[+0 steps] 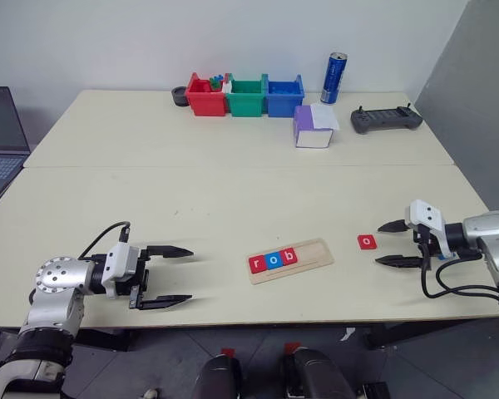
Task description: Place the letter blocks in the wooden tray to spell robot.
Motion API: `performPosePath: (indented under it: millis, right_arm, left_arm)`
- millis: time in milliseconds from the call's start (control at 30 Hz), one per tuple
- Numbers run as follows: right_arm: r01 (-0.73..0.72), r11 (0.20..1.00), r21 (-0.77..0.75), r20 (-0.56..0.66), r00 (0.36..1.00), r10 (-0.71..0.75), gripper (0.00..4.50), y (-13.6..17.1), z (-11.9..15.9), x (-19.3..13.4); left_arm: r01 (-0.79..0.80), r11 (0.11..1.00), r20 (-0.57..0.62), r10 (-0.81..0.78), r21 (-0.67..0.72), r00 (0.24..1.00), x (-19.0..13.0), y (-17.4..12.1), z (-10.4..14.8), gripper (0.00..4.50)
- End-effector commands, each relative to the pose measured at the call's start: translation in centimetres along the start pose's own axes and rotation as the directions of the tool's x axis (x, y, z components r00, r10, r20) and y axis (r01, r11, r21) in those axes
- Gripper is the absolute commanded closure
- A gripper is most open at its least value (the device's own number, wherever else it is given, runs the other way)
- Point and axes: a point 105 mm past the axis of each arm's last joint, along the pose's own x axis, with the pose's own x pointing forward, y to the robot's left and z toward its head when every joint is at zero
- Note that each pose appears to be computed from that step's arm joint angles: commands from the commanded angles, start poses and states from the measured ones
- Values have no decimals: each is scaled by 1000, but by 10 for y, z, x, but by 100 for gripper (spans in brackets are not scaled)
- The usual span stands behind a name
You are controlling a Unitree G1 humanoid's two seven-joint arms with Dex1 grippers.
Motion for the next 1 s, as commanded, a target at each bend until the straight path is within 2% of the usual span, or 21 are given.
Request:
performPosePath:
  millis: [33,233,267,367,567,600,867,1000]
  right_arm:
    - [4,999,-49,-6,1000,-4,3,-8,5,0]
    - [-15,999,-46,-38,999,13,3,-10,-3,6]
    - [-12,999,-47,-37,999,10,19,-11,-3,7]
    - [2,999,-47,-24,1000,-3,87,-13,-2,7]
    - [18,999,-47,-13,1000,-19,295,-16,-1,10]
    - [29,999,-42,-4,1000,-29,305,-17,0,11]
    - [-9,995,-97,67,998,15,304,-9,33,10]
    - [-112,976,-188,67,990,126,304,12,62,13]
  left_arm:
    - [-7,999,16,7,39,1000,-3,2,11,0]
    - [-13,999,22,12,39,1000,-1,0,13,0]
    - [-14,999,22,14,39,1000,-1,0,13,0]
    - [-19,999,20,19,37,1000,-2,0,14,0]
    - [-21,999,18,21,35,1000,-2,1,14,0]
    - [-21,999,18,20,35,1000,-1,1,14,0]
    - [-10,999,24,9,41,1000,3,4,15,0]
    - [-10,999,27,9,42,1000,4,5,15,0]
